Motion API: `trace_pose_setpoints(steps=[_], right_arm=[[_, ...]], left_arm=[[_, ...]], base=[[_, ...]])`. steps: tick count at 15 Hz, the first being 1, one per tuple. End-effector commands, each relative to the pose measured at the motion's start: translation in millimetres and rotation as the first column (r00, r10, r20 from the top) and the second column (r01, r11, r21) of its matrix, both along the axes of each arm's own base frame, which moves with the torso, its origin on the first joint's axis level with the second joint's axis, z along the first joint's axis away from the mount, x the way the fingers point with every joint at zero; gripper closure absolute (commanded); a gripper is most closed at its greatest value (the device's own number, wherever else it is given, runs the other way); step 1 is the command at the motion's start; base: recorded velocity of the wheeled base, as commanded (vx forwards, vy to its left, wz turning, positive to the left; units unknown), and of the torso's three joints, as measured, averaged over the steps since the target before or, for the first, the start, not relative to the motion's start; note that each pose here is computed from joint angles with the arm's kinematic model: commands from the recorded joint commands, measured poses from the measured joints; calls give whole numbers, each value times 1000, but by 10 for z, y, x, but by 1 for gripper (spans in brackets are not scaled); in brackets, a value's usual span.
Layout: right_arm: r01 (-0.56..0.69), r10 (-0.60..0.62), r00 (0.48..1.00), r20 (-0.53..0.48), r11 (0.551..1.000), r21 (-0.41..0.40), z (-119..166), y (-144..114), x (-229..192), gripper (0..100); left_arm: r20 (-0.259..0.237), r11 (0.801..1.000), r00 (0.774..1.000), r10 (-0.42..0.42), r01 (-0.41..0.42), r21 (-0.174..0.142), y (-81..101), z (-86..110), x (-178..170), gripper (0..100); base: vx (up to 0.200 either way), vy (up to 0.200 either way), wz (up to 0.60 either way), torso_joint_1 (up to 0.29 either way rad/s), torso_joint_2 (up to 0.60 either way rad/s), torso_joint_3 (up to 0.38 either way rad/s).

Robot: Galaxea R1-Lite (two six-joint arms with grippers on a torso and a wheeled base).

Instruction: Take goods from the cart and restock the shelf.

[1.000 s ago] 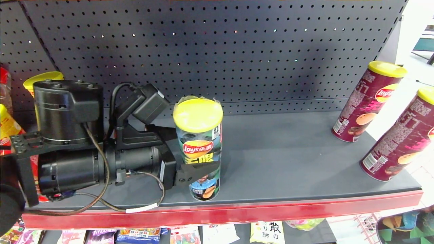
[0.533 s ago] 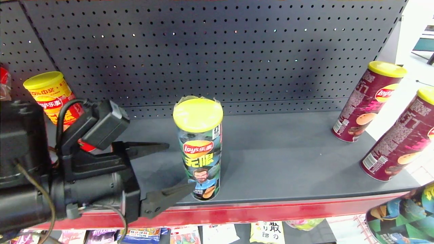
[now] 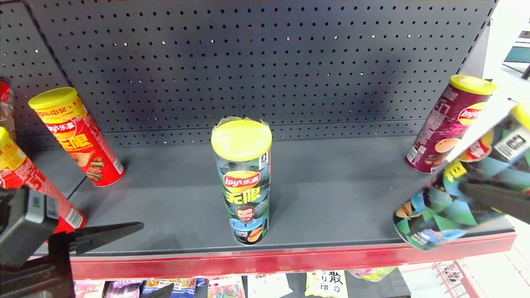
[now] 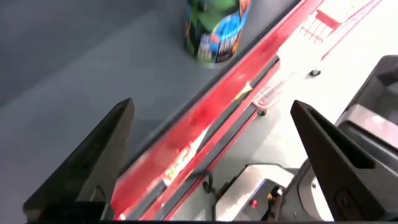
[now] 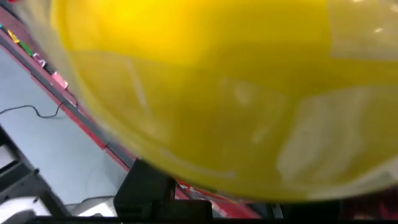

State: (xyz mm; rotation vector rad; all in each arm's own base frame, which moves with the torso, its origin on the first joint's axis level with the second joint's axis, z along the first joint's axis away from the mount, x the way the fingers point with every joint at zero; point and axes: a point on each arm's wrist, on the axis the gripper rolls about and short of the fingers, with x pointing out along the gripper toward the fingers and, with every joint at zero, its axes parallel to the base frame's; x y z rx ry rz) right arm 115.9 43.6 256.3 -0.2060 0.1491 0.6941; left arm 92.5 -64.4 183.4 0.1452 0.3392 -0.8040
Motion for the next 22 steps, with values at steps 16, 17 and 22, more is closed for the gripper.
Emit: trace_pose_setpoints(steps=[16,17,22], right_arm=[[-248,245,967,-71,967,-49,-10,1686,1737,100],[-254,249,965,-84,966,-51,-60,1730,1760,100],[-267,262,961,-87,962,-52,-106,1861,1853,100]], left_arm=[[87,984,980,179,-177,-24,353,47,-467,0],[90,982,978,189,-188,-25,358,52,-467,0],[93,981,977,194,-192,-28,375,32,-491,0]], base=[[0,0,0,0,0,0],[0,0,0,0,0,0],[0,0,0,0,0,0]])
